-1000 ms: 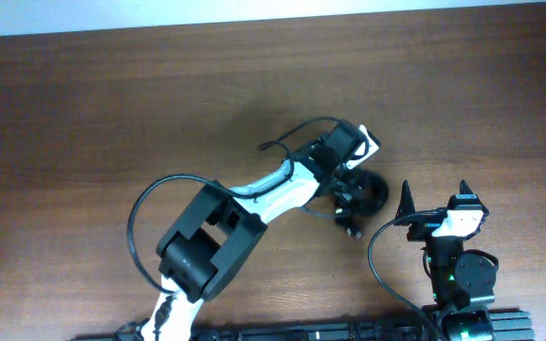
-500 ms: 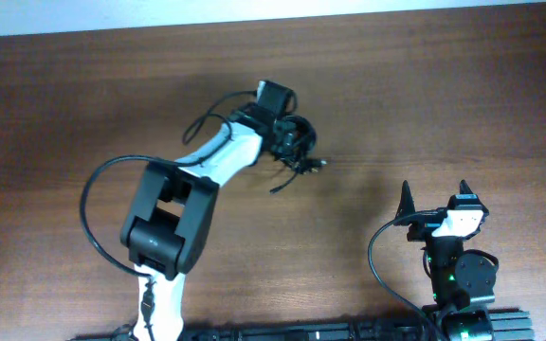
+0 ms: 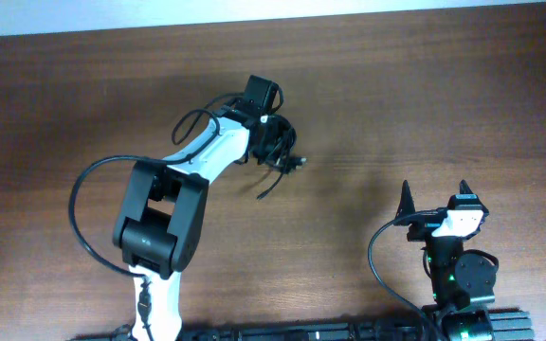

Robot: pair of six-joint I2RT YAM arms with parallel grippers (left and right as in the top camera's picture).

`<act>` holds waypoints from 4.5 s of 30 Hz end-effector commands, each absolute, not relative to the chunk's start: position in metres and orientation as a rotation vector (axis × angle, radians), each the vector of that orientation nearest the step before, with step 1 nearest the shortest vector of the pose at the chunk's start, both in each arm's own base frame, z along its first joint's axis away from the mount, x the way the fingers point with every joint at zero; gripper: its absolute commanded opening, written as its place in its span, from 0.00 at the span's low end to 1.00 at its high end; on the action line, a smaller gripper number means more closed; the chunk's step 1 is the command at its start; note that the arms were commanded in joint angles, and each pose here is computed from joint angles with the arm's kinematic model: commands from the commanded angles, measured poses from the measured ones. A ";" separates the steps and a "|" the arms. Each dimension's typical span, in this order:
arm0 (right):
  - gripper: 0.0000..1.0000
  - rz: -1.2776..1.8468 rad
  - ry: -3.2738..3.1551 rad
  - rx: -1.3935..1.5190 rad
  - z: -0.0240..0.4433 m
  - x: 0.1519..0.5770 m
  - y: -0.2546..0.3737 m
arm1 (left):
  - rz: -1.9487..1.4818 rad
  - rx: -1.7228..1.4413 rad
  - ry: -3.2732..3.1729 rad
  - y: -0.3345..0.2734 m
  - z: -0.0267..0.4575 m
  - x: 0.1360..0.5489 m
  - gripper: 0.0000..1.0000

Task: Untangle cables
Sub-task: 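Grasp the black cable coil with the left gripper and lift it, then raise the coil with the left gripper and bring the right gripper toward it, then grasp the hanging cable loops with the right gripper beside the left gripper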

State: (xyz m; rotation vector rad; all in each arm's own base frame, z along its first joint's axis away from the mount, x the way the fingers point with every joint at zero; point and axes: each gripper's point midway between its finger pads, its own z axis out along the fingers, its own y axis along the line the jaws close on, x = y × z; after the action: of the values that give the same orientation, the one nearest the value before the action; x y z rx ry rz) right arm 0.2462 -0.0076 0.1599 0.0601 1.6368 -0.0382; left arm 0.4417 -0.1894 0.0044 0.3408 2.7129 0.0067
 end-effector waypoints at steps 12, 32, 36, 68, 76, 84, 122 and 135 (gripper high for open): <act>0.99 -0.050 1.642 0.074 0.157 0.246 -0.011 | 0.194 0.244 2.331 -0.126 0.225 0.406 0.00; 0.99 0.330 1.555 -0.084 0.186 0.239 0.047 | -0.316 0.842 2.042 -0.203 0.297 0.349 0.00; 0.99 0.364 1.524 -0.103 0.213 0.232 0.052 | -0.331 0.838 2.047 -0.204 0.296 0.348 0.00; 0.99 0.871 1.671 -0.447 0.356 0.185 0.130 | -0.815 1.352 1.474 -0.276 0.346 0.278 0.00; 1.00 0.999 1.646 -0.310 0.376 0.187 0.130 | -0.813 1.367 1.436 -0.278 0.349 0.277 0.00; 0.93 1.071 1.702 -0.284 0.368 0.199 0.134 | -0.810 1.382 1.382 -0.287 0.356 0.273 0.00; 0.38 1.137 1.925 -0.245 0.312 0.249 0.140 | -0.833 1.432 1.241 -0.306 0.379 0.241 0.00; 0.38 0.961 2.051 -0.043 0.281 0.263 0.115 | -0.891 1.456 1.256 -0.296 0.383 0.217 0.00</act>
State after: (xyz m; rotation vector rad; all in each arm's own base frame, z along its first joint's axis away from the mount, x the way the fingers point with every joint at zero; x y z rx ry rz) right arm 0.2460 0.1335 0.2889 -0.1427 2.0313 1.0958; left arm 0.2509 -0.2994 0.3542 1.4284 1.3734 -0.7953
